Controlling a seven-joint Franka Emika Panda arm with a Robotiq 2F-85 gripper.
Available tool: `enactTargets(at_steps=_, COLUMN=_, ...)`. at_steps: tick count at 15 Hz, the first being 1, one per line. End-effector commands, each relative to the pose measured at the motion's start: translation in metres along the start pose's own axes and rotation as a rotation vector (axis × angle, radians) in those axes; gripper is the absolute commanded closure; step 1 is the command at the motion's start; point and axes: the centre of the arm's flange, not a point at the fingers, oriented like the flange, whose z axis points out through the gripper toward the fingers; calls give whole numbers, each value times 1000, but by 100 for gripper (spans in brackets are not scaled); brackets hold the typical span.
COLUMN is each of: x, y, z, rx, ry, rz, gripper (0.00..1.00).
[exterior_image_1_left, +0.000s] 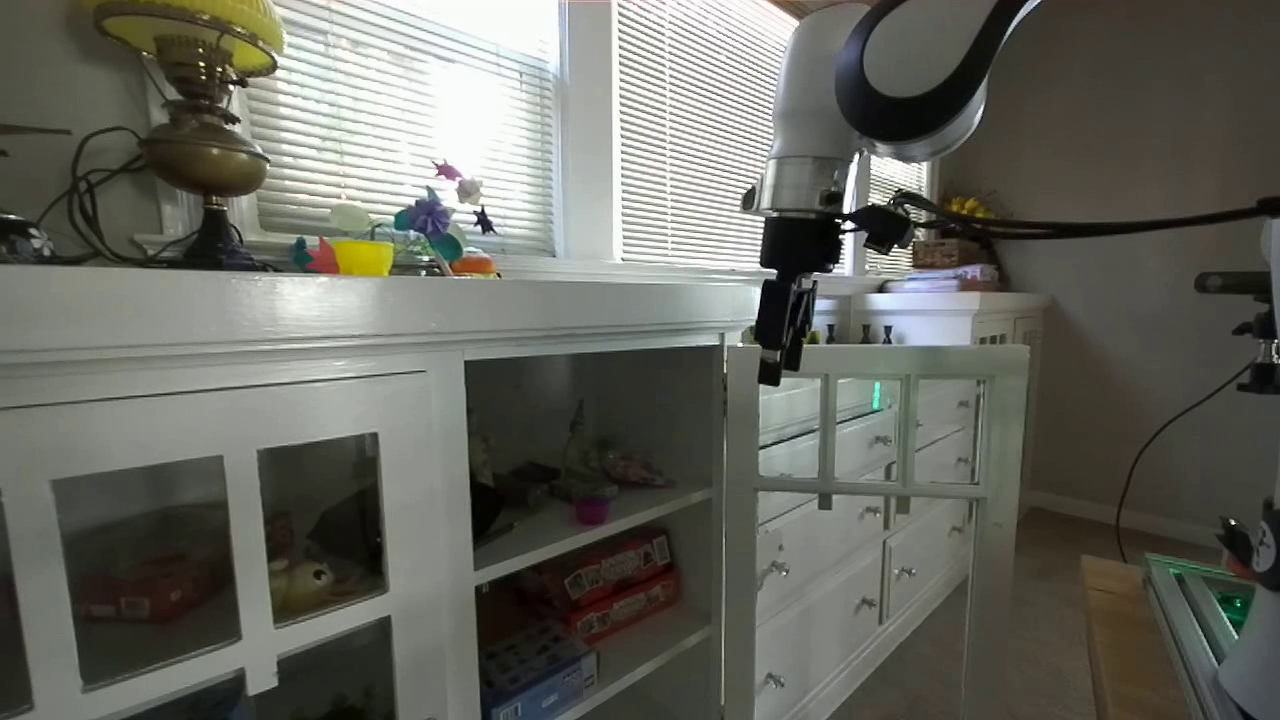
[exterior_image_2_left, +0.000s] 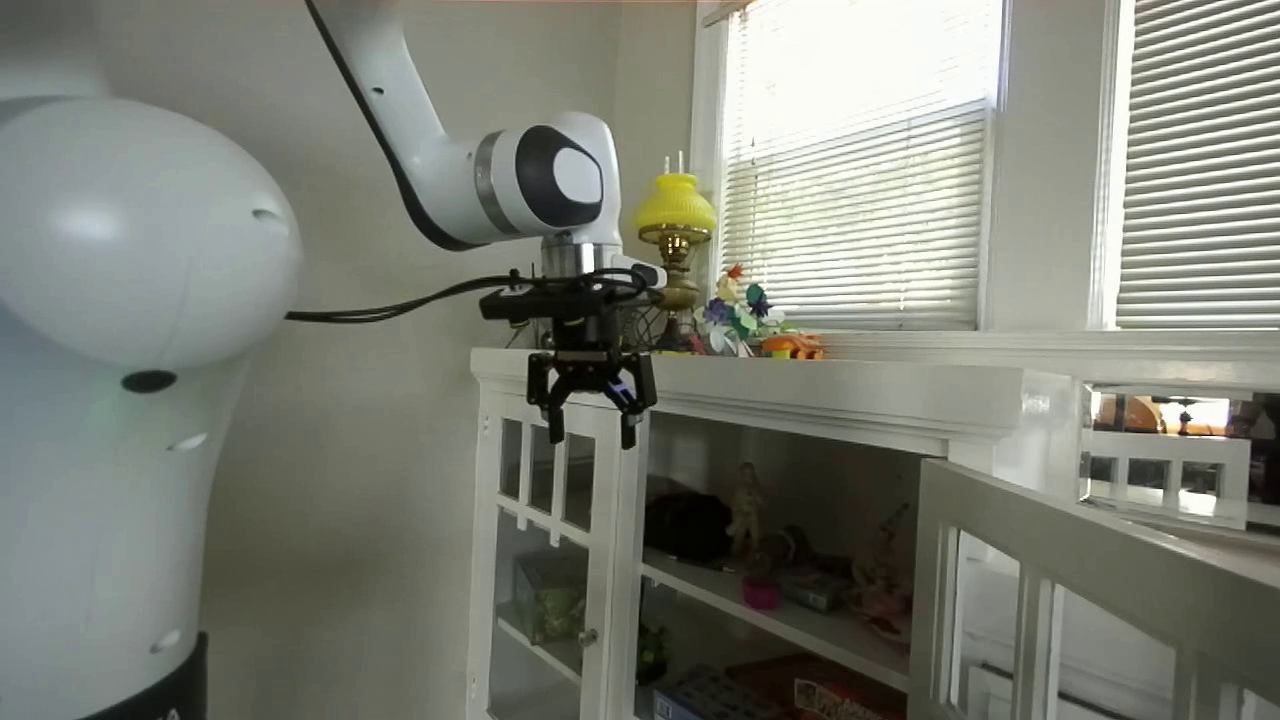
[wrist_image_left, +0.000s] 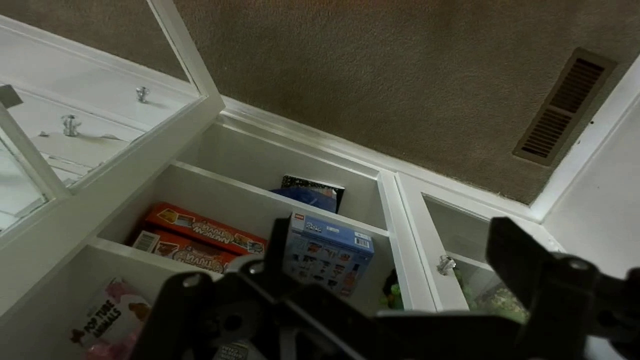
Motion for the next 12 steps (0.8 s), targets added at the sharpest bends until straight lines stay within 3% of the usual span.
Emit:
enactTargets(at_steps=1, x=0, y=-2, z=1, rx=-1, ry=-2, rz=-5, gripper=0)
enactTargets(at_steps=5, x=5, y=-3, z=-4, rx=-17, ry=-6, rz=-28, gripper=0)
enactTargets(at_steps=12, x=-40, y=80, z=4, rx=-29, ry=-105, rz=175, gripper=0)
